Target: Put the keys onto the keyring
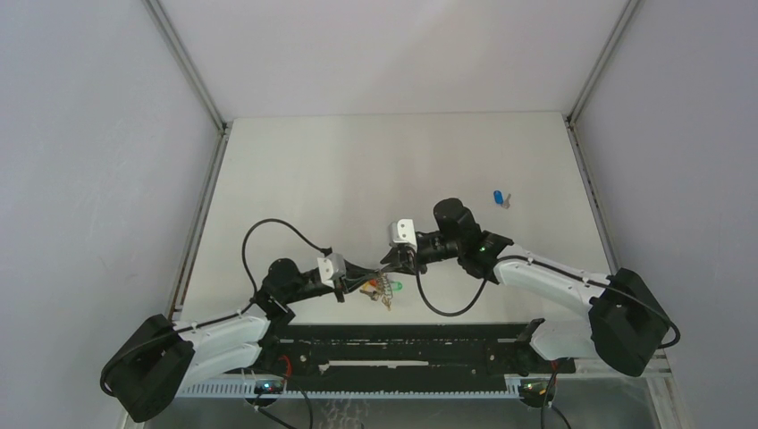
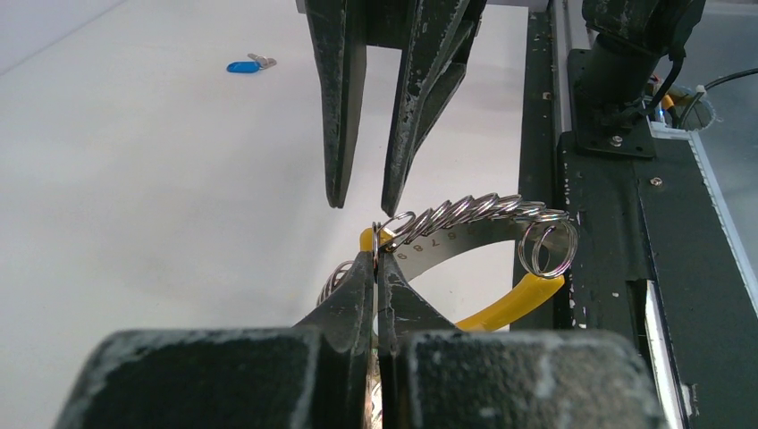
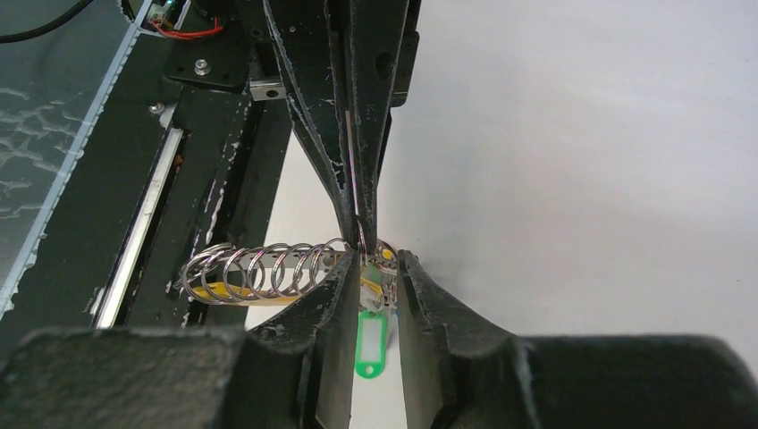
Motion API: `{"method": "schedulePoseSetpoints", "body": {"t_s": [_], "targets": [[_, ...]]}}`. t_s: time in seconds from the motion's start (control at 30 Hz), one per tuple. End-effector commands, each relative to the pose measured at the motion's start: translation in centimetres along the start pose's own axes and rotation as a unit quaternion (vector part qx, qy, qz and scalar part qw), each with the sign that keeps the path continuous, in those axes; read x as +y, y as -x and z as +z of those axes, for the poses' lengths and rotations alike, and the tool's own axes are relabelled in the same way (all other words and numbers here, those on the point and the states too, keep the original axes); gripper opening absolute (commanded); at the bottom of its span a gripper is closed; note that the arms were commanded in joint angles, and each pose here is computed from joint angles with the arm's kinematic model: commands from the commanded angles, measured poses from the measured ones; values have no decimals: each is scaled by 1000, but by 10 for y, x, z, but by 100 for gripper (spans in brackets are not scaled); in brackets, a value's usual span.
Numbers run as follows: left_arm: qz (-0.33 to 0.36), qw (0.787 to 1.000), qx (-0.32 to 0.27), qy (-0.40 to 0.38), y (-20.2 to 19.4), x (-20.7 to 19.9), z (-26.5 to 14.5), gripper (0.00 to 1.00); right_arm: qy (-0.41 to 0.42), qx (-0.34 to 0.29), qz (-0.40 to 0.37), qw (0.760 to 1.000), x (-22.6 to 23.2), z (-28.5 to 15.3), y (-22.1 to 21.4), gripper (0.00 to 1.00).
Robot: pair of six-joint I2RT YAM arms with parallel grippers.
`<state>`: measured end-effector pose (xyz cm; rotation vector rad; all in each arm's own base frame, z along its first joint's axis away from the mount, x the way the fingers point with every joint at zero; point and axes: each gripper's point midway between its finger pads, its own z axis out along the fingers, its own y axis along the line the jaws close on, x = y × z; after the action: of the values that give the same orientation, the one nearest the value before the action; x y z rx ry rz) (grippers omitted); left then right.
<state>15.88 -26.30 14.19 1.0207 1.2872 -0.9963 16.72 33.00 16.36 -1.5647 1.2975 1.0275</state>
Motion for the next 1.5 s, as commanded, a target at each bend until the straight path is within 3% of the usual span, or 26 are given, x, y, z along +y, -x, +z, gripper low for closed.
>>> {"method": "schedulePoseSetpoints", "body": {"t_s": [0.0,0.63,0.9,1.03,1.2,1.3,1.37,1.47], "targets": [[41,998,-53,-5,34,2,5,0,10,-25,-16,1000,-1,5,18,21],[38,996,-82,-19,46,-4,4,0,20,-21,-7,1000,0,11,11,14],[33,995,-92,-21,48,-6,4,0,10,-15,-8,1000,-3,9,9,0],[29,996,-84,-10,44,-2,4,0,-20,1,-16,1000,-10,1,9,0],[31,999,-33,2,31,5,5,10,-64,78,-4,995,-20,-12,0,0],[39,999,-28,23,32,11,1,19,-94,144,11,985,-29,-22,-12,0],[43,998,-31,39,33,15,-2,30,-111,182,21,977,-34,-28,-16,0],[40,997,-35,61,35,21,-5,35,-135,239,22,961,-40,-36,-21,0]]}}
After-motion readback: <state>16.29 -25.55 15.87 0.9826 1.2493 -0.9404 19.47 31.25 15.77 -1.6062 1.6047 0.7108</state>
